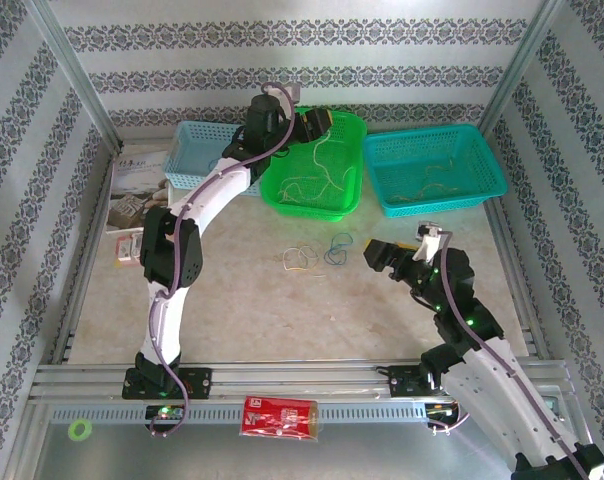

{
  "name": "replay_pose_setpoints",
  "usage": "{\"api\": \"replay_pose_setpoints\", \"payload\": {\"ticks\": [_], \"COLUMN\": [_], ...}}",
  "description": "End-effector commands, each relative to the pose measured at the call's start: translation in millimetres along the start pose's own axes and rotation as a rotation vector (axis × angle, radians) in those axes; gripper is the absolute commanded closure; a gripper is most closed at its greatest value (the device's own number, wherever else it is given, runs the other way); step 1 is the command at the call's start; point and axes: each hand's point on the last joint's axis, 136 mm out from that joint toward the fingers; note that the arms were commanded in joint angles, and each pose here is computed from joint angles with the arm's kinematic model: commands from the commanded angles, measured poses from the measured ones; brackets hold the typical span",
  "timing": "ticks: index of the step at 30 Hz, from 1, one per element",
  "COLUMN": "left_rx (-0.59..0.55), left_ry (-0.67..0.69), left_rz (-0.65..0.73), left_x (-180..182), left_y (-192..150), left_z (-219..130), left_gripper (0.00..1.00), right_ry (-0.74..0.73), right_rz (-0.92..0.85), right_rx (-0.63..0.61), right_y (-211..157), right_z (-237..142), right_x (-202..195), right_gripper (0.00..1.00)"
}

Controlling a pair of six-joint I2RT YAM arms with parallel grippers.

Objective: Untangle the cables

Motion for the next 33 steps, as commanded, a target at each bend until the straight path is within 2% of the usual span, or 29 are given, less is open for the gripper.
{"api": "replay_pose_setpoints", "payload": {"ticks": [1,9,18,22,28,33], "left_rx": [-0.072,-0.086,-0.074,-0.002,0.119,0.238], "left_ry": [-0.008,-0.047,-0.062,-0.027,0.069,0.160], "left_rz": [0.068,0.070,0.020,-0.011,-0.010,0.002], "left_x": [-20.7,-38.7,-47.9,-39.7,-19.5,2.4], "left_y": [29.4,33.5,9.8,-20.8,-72.3,-118.3], "left_z": [-19.6,-40.6,-90.4,-116.1,-159.4,-186.1], "left_gripper": [0.27,0.01,0.00,0.00,0.00,0.00], "right_ry": [0.099,0.115,0.095,0.071,0.043,0.014], "right_rz": [0.024,0.070,0.111,0.127,0.155,0.179], "right_rx": [0.027,0.037,0.098,0.120,0.073,0.088], "right_y": [8.5,17.9,7.4,1.8,6.5,-6.2], "right_z": [-4.8,-4.1,3.5,10.0,11.4,15.2], "right_x": [23.7,26.4,17.7,9.8,2.9,-7.2], "right_gripper": [0.05,0.10,0.17,0.22,0.26,0.30]}}
Point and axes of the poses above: each hand's point on the last joint's axis, 136 mm out from that joint toward the fingers, its own z axis out along the fingers, its own x axis along the line the jaws close on, y = z × x, and after that the axes turned 1 degree about -z, right-handed
